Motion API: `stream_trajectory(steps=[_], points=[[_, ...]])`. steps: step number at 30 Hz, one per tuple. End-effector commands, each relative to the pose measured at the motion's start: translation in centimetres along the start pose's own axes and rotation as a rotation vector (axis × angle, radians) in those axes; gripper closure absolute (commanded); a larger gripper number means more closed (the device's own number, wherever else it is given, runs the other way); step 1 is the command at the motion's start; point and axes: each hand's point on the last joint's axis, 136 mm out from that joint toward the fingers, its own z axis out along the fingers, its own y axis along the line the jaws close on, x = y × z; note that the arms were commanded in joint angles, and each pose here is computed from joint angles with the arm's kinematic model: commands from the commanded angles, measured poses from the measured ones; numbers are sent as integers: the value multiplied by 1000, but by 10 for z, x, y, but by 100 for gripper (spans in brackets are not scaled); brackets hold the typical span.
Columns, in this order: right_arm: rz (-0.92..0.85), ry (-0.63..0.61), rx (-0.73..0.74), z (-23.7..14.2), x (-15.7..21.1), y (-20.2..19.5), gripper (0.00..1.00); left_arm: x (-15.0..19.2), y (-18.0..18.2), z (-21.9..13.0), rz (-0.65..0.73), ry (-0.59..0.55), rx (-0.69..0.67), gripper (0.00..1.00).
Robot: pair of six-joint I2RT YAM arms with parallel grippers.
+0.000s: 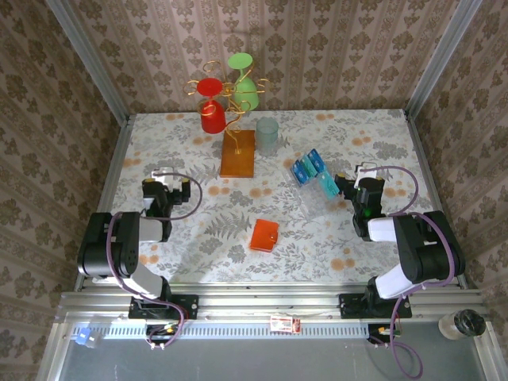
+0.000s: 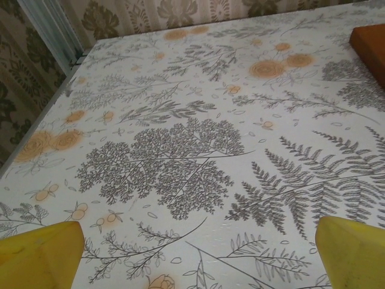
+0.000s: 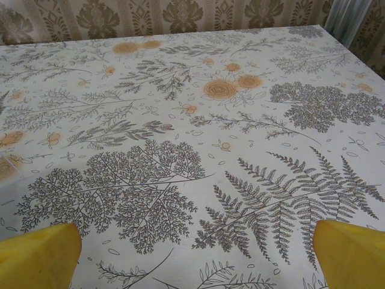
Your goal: Put the credit cards into the card holder
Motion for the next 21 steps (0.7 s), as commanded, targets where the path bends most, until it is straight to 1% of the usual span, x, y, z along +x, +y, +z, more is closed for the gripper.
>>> stream_trajectory(steps=[1, 19, 21], points=[[-11, -28, 30, 1, -6, -4, 0, -8, 3, -2, 14, -39, -27, 0], [-4, -9, 22, 5, -5, -4, 0, -8, 4, -1, 7, -32, -23, 0], [-4, -28, 14, 1, -7, -4, 0, -7, 5, -1, 7, -28, -23, 0]])
